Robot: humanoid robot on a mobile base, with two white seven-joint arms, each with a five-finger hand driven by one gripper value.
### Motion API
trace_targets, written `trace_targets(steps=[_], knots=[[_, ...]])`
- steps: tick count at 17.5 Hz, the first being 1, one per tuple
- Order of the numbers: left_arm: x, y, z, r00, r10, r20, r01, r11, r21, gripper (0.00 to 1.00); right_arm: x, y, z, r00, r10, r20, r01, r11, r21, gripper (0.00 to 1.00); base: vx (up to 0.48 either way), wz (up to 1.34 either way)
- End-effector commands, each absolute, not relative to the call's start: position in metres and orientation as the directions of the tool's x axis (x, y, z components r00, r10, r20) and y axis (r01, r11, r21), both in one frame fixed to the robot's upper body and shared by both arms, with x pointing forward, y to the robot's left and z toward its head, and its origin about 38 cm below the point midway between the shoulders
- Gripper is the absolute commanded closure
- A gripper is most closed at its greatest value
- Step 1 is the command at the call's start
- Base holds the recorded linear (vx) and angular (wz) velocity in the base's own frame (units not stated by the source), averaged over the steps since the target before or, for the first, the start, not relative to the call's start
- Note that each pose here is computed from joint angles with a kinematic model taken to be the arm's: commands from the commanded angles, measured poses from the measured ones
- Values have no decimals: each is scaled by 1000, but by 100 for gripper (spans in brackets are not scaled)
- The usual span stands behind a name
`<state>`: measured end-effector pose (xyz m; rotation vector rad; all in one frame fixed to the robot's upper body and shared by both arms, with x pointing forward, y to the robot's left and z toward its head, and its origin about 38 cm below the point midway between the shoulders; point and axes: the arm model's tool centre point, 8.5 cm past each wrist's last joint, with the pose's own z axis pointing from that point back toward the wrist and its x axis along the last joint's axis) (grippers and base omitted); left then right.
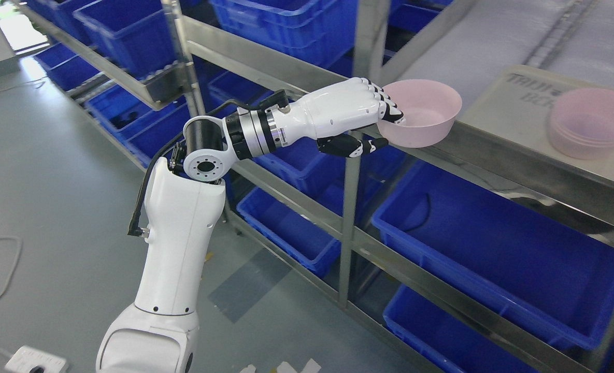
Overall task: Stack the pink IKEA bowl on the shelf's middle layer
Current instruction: 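Hold the pink bowl raised in the left hand while driving to the shelving, then lower the pink bowl onto the frog-print tray on the middle shelf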
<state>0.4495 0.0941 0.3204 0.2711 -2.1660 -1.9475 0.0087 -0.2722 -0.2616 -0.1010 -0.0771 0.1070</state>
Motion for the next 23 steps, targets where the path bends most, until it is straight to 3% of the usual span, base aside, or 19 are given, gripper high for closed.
trace_targets(steps=[1, 3, 5, 10, 12, 14, 19, 23], knots=[[457, 97, 370, -956, -287, -59, -90, 98, 991, 95, 12, -283, -261, 990, 113, 83, -102, 987, -123, 0, 6, -1156], [463, 101, 367, -950, -309, -44, -73, 81, 994, 95, 12, -283, -261, 990, 113, 83, -102, 987, -123, 0, 2, -1230], [481, 126, 360, -890, -455, -34, -46, 15, 999, 95, 12, -283, -261, 990, 113, 83, -102, 987, -123, 0, 3, -1083], [495, 156, 365, -794, -603, -83, -34, -92, 995, 95, 12, -283, -261, 990, 113, 83, -102, 987, -123, 0, 24, -775], [493, 164, 369, -778, -621, -95, -32, -112, 993, 95, 12, -283, -261, 990, 113, 83, -102, 987, -123, 0, 25, -433], [494, 199, 367, -733, -669, -123, -21, -159, 987, 95, 13, -283, -261, 990, 113, 84, -102, 987, -123, 0, 30, -256], [493, 230, 365, -694, -713, -98, -16, -120, 993, 95, 12, -283, -261, 990, 113, 83, -102, 987, -123, 0, 17, -97], [494, 225, 357, -703, -706, -85, 0, -120, 993, 95, 13, -283, -261, 990, 113, 84, -102, 987, -123, 0, 0, 0]])
